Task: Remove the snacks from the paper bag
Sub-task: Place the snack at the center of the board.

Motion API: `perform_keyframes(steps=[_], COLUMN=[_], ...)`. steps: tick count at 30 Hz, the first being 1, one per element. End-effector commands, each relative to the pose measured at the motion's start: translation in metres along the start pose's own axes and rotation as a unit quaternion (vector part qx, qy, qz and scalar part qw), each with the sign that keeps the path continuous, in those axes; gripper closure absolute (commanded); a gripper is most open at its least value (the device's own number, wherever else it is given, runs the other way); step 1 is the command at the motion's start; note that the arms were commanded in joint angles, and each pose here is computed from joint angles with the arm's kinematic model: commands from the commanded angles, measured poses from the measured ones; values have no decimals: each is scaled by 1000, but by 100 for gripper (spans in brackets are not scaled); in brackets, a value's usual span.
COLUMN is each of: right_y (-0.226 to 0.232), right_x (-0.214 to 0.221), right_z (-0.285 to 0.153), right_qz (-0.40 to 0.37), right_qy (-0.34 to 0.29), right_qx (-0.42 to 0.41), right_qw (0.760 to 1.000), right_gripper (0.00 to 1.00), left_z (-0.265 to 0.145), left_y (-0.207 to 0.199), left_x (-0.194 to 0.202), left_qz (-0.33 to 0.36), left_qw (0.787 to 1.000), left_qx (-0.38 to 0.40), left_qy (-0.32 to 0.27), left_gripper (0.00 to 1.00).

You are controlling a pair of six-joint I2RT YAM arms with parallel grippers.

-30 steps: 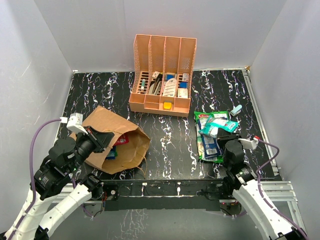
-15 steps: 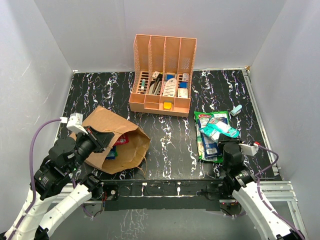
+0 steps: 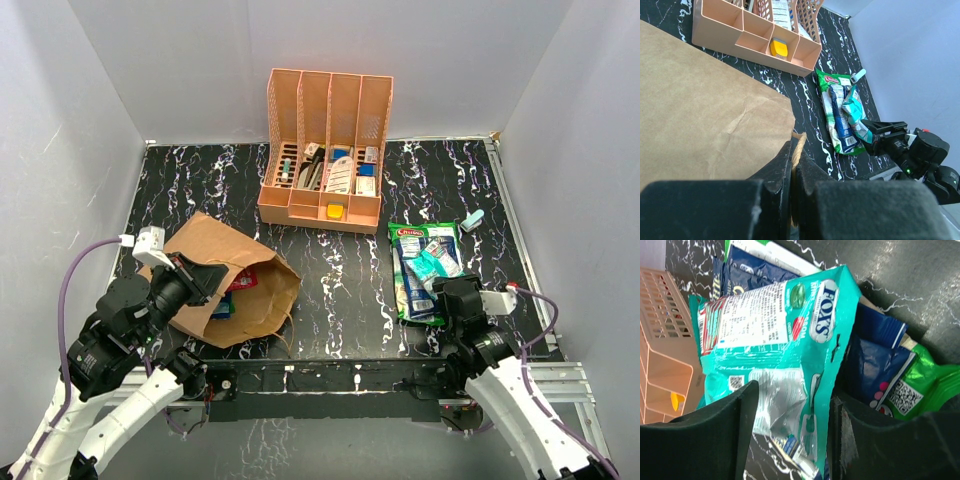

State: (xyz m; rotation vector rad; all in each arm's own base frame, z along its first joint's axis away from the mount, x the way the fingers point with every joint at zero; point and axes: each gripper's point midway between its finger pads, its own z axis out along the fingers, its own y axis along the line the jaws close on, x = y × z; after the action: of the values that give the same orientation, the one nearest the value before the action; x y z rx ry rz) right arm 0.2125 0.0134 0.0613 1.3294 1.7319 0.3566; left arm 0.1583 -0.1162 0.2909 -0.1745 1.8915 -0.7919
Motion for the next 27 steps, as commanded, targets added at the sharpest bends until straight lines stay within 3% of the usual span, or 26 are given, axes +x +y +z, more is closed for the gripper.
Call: perform_keyframes(steps=[1, 7, 12, 19, 27], right_y=[13, 43, 72, 69, 39], right_x=[-2, -30, -35, -5, 25], right_z=[-28, -68, -84, -78, -61], right_qz=[8, 32, 0, -58, -49], right_qy=[42, 35, 40, 108, 158], right_qx=[-8, -74, -142, -126, -64], right_qw=[999, 996, 989, 984, 984], right_gripper=[40, 34, 30, 30, 29], left_z=[-4, -2, 0, -8, -10], left_y=[-5, 0, 8, 17, 16], left_x=[-7, 0, 15, 29, 23], left_qz=[-3, 0, 14, 20, 32], left_qw=[1000, 1000, 1000, 999, 999], left_qx=[10, 5, 0, -2, -3], left_qy=[-12, -6, 19, 37, 30], left_gripper=[100, 100, 100, 100, 100])
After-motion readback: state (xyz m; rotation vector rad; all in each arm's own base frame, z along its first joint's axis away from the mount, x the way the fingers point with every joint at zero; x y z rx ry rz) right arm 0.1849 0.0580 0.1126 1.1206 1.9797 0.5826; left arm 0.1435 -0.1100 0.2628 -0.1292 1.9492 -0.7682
